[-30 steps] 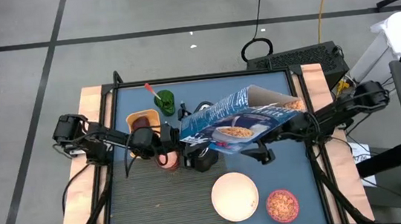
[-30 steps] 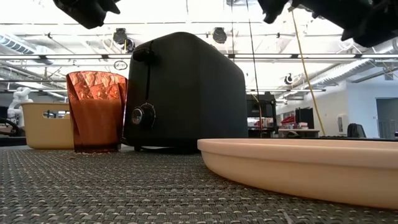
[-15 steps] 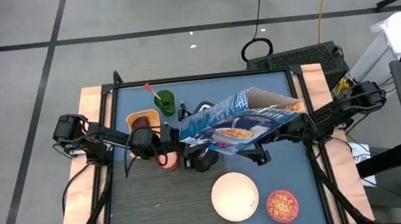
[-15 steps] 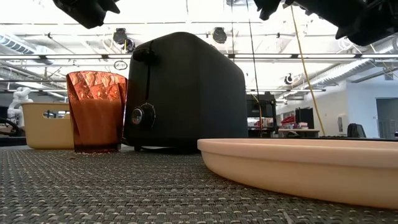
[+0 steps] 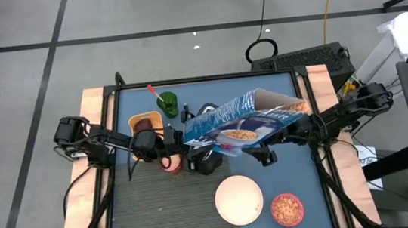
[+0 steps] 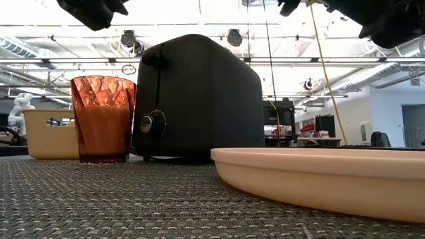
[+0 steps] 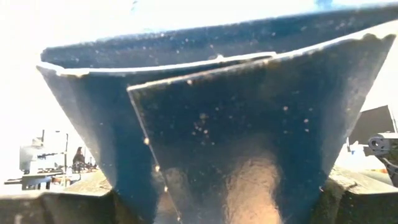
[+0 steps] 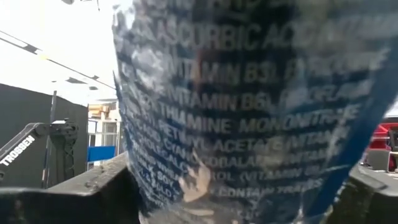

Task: Arrange a breakfast setting
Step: Put the cereal from the blue cereal box into the red bowl

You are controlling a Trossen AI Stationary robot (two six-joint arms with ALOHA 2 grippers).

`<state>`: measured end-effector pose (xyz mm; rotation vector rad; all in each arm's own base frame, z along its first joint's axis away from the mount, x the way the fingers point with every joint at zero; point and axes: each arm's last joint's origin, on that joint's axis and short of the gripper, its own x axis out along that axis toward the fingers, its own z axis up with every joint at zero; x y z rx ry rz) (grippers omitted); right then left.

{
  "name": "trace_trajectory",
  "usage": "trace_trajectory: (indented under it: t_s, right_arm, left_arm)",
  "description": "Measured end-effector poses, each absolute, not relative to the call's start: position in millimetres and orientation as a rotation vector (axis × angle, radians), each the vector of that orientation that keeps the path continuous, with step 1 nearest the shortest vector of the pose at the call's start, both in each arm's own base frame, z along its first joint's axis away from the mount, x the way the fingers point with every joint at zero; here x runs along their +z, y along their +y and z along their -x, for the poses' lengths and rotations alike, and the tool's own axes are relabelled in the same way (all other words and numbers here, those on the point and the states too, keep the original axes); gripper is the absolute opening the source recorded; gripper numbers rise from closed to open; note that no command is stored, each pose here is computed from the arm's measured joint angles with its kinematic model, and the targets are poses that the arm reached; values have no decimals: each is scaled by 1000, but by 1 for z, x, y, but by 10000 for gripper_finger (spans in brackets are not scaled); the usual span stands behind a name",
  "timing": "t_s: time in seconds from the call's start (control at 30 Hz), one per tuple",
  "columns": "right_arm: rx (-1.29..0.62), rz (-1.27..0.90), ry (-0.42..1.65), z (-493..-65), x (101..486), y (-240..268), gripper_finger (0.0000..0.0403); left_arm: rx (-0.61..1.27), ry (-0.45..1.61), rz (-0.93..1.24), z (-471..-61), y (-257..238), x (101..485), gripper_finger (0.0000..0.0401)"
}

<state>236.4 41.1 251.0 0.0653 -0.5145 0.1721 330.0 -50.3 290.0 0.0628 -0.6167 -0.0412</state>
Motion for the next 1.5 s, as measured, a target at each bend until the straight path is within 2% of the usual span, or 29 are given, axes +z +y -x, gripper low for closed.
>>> trace_trajectory:
  t_s: [0.23, 0.8, 1.17, 1.5]
  right_arm:
    - [174, -82, -512, -236, 251, 41, 297]
    - [175, -85, -511, -237, 251, 41, 295]
    - [178, -87, -495, -237, 249, 41, 295]
    - [146, -61, -558, -230, 260, 39, 295]
  left_arm:
    - [-41, -615, -62, -330, -50, 290, 290]
    - [-45, -596, -61, -331, -50, 289, 292]
    - [-52, -573, -58, -332, -51, 287, 387]
    - [-50, -563, -54, -333, -51, 286, 394]
